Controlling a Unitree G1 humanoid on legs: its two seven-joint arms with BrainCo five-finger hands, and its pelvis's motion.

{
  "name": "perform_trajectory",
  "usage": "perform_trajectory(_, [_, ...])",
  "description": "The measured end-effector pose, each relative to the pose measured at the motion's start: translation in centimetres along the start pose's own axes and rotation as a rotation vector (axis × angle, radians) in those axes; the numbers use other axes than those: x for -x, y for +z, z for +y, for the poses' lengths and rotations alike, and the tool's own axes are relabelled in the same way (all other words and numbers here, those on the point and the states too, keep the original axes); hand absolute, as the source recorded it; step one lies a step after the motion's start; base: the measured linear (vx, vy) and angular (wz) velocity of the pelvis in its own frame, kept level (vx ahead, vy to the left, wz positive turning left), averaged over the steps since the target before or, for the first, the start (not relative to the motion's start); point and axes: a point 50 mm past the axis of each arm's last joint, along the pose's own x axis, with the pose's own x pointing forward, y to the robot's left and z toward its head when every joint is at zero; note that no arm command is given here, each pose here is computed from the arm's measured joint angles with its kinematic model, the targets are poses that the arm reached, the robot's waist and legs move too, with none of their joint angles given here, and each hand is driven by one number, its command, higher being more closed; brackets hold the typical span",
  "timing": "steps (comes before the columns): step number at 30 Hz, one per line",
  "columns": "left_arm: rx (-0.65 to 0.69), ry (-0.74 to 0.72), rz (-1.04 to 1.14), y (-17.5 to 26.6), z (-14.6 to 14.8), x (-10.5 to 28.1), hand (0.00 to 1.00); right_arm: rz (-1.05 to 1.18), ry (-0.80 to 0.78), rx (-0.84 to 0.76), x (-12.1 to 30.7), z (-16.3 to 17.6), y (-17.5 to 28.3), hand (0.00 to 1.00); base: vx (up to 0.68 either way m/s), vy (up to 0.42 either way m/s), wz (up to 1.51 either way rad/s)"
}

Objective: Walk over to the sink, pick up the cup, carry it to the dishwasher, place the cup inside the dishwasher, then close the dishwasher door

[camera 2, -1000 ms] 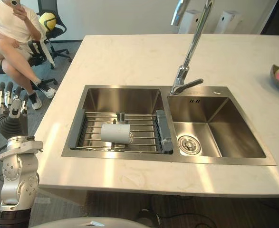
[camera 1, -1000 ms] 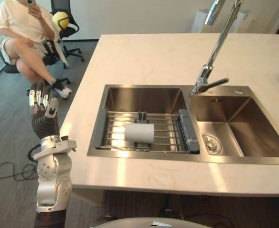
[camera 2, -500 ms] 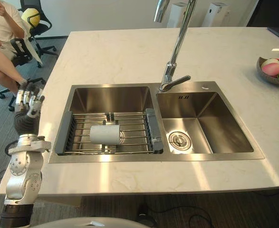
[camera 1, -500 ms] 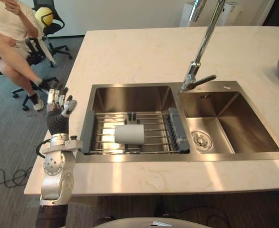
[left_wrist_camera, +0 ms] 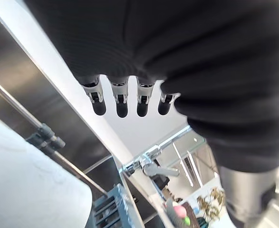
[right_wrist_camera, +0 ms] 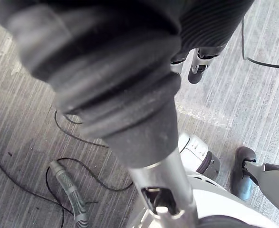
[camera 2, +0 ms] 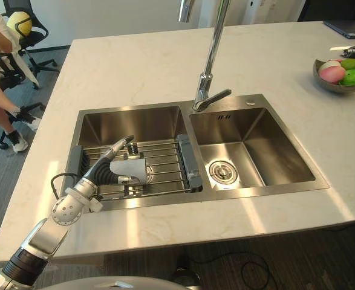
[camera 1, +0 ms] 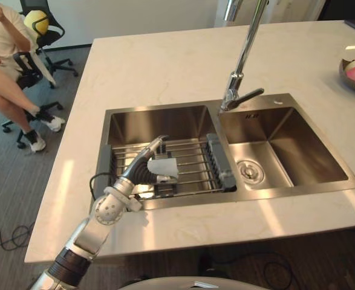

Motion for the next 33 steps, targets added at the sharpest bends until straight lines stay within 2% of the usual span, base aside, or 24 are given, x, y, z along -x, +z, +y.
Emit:
perform_trajectory(4, [-0.198, 0.015, 0.089, -1.5, -0.6, 0.0, 0.0, -0.01, -0.006, 0.0, 0.0, -0.3, 0.2, 0.0, -0.01, 0.007, -0.04])
perform_trajectory(7, [-0.283, 0.025, 0.158, -2.7, -0.8, 0.3, 0.0, -0.017, 0.003, 0.0, 0.0, -0.4, 0.2, 0.0, 0.0, 0.0, 0.0])
perform_trajectory(19, [-0.427, 0.009, 0.286, -4.8, -0.8, 0.2, 0.0, -0.022, 0.009, 0.002, 0.0, -0.4, 0.4, 0.0, 0.0, 0.0, 0.0])
perform_trajectory(23, [-0.468, -0.083, 0.279, -4.9, -1.4, -0.2, 0.0, -0.025, 0.012, 0.01, 0.0, -0.5, 0.5, 0.0, 0.0, 0.0, 0.0])
perform_trajectory(27, [-0.484, -0.248, 0.307, -5.2, -2.4, -0.7, 0.0, -0.03, 0.01, 0.025, 0.0, -0.6, 0.8, 0.0, 0.0, 0.0, 0.0])
perform_trajectory(33, [-0.522, -0.315, 0.334, -5.3, -2.3, -1.7, 0.0, -0.027, 0.011, 0.037, 0.0, -0.6, 0.7, 0.0, 0.0, 0.0, 0.0])
